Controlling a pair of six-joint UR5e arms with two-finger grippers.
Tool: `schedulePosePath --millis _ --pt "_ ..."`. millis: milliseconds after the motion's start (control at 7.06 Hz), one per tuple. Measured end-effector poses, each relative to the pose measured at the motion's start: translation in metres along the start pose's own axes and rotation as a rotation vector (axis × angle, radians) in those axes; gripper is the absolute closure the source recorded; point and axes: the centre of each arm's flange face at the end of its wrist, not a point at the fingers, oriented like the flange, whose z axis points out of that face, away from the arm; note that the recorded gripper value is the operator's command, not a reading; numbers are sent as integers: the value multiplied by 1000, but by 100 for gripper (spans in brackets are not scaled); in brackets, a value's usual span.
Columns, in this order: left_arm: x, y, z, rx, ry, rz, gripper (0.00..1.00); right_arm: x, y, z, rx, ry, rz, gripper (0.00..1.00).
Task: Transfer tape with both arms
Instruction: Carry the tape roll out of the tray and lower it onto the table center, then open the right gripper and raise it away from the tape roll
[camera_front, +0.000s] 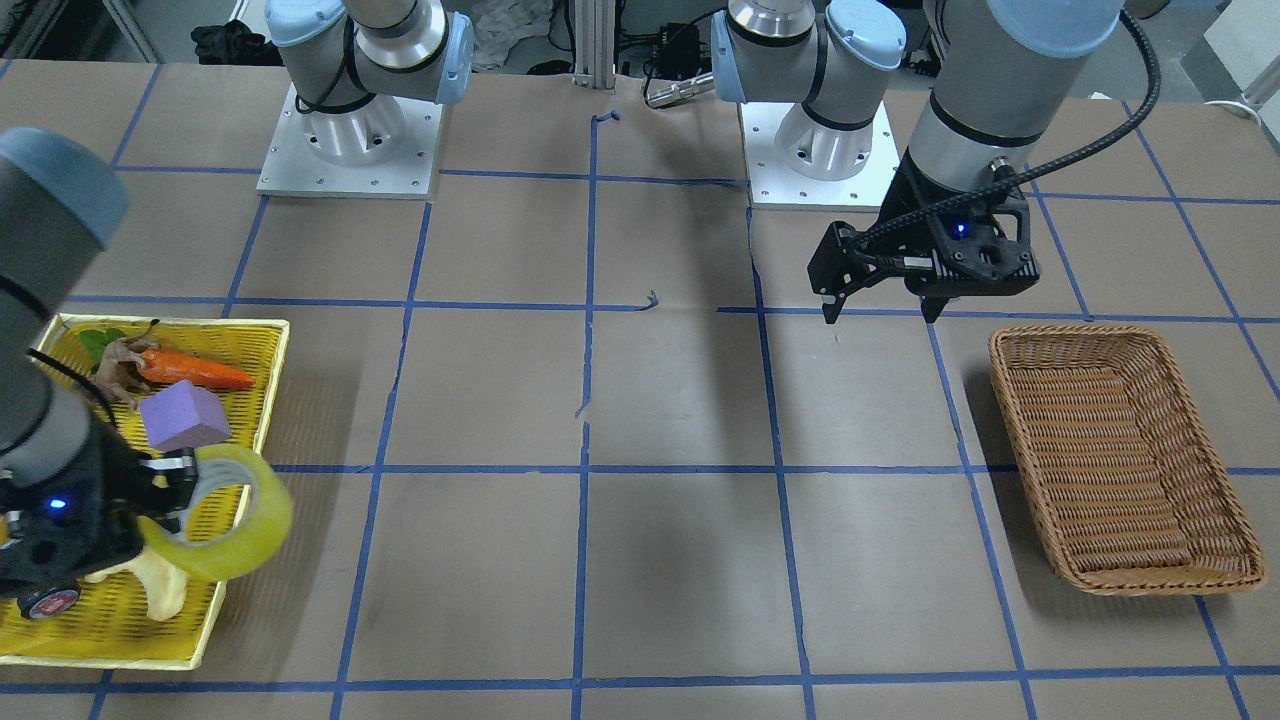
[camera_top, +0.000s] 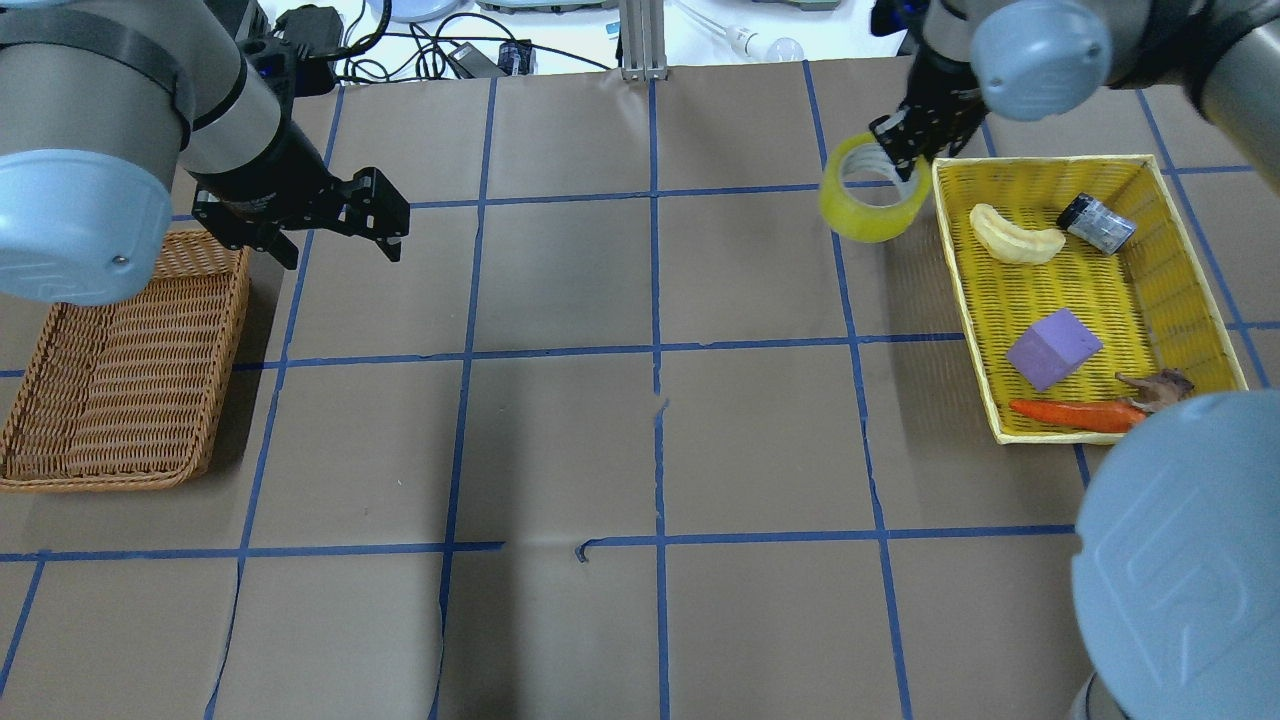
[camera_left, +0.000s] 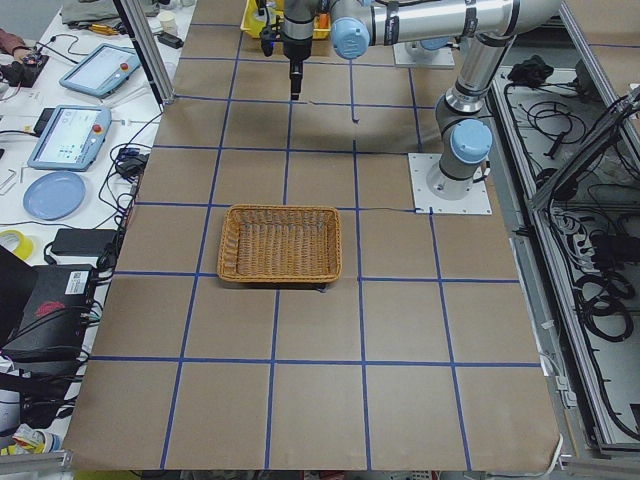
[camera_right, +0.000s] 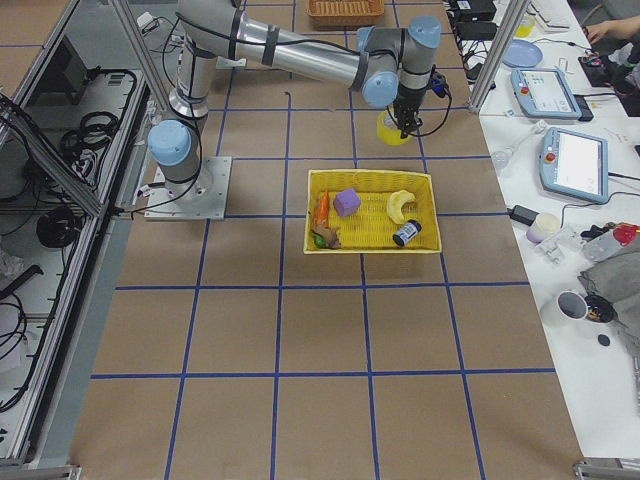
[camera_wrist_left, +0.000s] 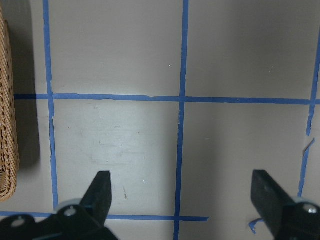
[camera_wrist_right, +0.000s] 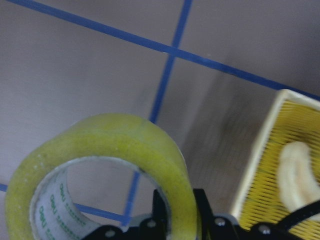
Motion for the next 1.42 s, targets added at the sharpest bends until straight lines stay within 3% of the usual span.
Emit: schedulePosePath --millis 425,992,1134,1276,1417 --pt "0 1 3 -1 2 -1 0 -147 -16 47 -33 -42 77 100" --pt "0 0 3 -2 2 0 0 -172 -69 98 16 -77 88 100" --pt "0 0 3 -1 2 0 0 -173 -74 107 6 -83 78 52" --pt "0 0 2 2 1 -1 0 -174 -75 112 -1 -87 75 17" --pt "0 0 1 4 1 -1 0 -175 -75 112 -3 -97 80 8"
